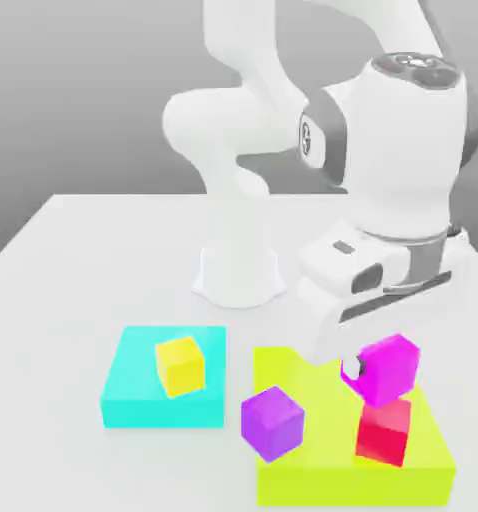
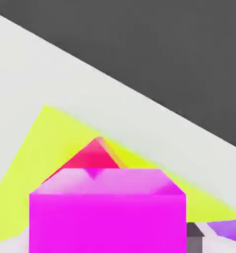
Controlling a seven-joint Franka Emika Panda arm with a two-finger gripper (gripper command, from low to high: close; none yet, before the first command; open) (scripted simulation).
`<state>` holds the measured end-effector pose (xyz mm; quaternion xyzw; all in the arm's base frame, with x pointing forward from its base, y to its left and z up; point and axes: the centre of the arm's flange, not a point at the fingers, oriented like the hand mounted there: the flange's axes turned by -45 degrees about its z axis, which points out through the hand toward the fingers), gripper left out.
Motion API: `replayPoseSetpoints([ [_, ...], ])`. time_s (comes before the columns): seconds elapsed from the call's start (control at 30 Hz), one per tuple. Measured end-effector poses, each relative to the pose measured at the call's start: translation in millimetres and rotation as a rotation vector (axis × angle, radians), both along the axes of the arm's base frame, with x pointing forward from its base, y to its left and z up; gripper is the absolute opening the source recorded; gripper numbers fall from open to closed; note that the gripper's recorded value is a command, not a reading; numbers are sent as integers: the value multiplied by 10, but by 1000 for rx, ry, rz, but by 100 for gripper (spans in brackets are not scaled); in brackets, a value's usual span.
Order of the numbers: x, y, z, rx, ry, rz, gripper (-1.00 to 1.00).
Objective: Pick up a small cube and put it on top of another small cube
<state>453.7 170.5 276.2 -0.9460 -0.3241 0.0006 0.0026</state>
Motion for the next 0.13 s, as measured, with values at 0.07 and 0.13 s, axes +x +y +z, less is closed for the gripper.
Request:
replayPoseSetpoints([
  [0.07,10,-39,-121,-2,-1,-2,100],
  [0.13,10,-38,-121,-2,-1,-2,100],
])
